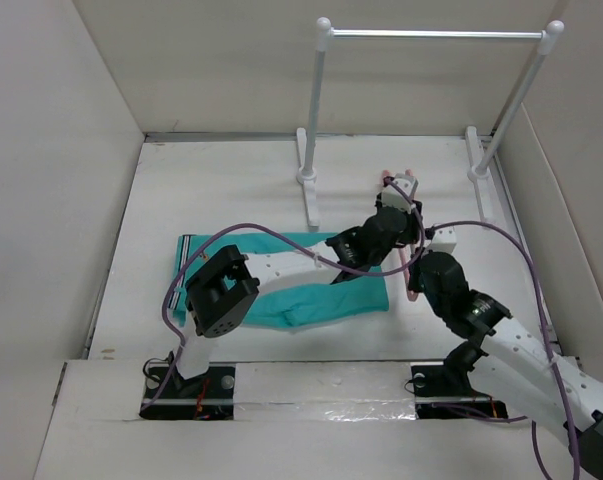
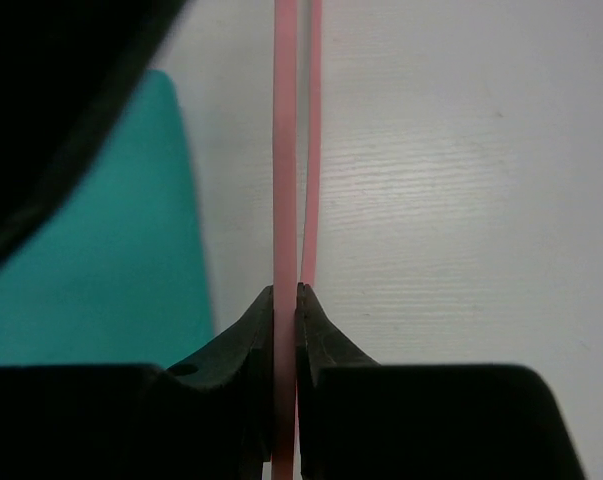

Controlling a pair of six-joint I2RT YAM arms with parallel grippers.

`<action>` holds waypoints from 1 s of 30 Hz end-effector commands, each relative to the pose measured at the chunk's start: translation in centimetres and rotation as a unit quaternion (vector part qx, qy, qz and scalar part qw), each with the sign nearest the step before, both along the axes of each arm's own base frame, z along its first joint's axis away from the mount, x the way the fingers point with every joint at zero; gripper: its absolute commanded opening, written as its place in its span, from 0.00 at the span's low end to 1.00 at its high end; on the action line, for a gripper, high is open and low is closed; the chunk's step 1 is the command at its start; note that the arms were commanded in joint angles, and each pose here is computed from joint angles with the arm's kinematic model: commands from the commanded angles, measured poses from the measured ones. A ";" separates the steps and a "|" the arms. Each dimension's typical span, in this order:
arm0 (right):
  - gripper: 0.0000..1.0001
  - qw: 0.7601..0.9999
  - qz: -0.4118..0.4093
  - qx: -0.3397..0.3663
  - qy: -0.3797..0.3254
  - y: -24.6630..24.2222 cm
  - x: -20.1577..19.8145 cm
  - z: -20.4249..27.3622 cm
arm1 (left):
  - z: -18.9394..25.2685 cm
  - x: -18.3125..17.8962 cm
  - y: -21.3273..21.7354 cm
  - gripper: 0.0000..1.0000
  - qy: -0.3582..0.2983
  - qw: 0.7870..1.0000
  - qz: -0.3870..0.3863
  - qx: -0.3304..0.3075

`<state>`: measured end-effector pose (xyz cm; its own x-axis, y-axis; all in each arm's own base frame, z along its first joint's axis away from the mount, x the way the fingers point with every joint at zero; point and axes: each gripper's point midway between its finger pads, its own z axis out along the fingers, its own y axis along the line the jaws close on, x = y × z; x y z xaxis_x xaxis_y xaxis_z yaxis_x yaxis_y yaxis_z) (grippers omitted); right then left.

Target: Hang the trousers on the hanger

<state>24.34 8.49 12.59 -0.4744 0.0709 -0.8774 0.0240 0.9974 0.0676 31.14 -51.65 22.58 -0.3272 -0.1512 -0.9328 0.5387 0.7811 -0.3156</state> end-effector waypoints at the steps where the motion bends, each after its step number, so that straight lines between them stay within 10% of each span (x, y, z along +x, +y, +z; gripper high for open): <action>1: 0.00 0.996 0.070 0.011 -0.049 2.1 0.4 3.3 | 1.4 2.1 3.0 0.41 -0.003 0.998 0.032 -0.044; 30: 0.00 0.996 0.083 0.015 -0.028 2.0 -0.5 2.9 | 2.8 7.1 1.8 0.43 -0.038 0.995 0.093 -0.003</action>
<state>23.34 10.20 13.41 -0.4727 -0.0112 -0.8811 -0.1523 0.9859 0.0692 37.51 -50.17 23.65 -0.2550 -0.1981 -0.9465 0.4253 0.8560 -0.2937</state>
